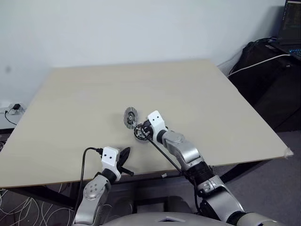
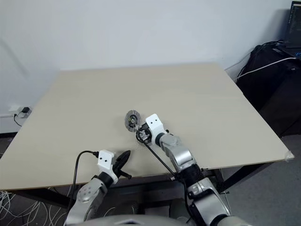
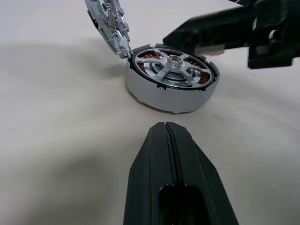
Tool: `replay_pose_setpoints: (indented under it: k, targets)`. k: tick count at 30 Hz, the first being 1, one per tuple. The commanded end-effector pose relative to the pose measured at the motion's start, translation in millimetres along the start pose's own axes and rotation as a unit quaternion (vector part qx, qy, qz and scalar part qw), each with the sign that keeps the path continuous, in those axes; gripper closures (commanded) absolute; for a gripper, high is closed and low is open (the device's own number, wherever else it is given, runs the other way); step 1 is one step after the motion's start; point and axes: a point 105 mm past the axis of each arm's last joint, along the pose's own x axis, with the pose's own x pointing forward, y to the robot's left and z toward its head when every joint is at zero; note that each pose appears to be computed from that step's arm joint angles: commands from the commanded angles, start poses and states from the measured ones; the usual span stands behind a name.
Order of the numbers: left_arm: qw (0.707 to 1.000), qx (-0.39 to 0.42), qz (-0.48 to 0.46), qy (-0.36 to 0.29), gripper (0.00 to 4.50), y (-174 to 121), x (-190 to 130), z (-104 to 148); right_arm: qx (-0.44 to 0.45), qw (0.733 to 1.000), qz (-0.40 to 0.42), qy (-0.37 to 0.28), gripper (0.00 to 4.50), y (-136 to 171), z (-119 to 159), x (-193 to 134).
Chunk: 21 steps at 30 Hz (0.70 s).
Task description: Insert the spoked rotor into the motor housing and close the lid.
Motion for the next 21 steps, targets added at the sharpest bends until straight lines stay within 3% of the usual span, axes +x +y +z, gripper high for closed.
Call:
replay_pose_setpoints:
  k: [1, 7, 12, 15, 18, 21]
  targets:
    - [1.000, 0.003, 0.003, -0.026, 4.50, 1.2, 1.8, 11.0, 0.001, 1.000, -0.004, 0.013, 4.48, -6.6, 1.1, 4.4]
    - [1.000, 0.001, 0.005, -0.027, 4.50, 1.5, 1.8, 10.6, 0.018, 0.999, -0.004, 0.049, 4.48, -9.8, -14.3, 5.5]
    - [1.000, 0.000, 0.002, -0.028, 4.50, -0.1, 2.8, 11.4, -0.030, 0.998, 0.036, -0.047, 4.48, -4.1, 35.1, -10.6]
    - [1.000, 0.000, 0.001, -0.028, 4.50, -0.6, 3.4, 11.7, -0.117, 0.987, 0.086, -0.066, 4.48, 3.1, 51.7, -27.2]
    - [1.000, 0.000, -0.001, -0.028, 4.50, -1.5, 4.4, 12.0, -0.192, 0.973, 0.125, -0.038, 3.86, 4.6, 49.0, -38.7]
    - [1.000, -0.001, -0.002, -0.029, 4.50, -2.3, 5.4, 12.3, -0.245, 0.957, 0.156, 0.001, 2.97, 4.2, 39.6, -43.7]
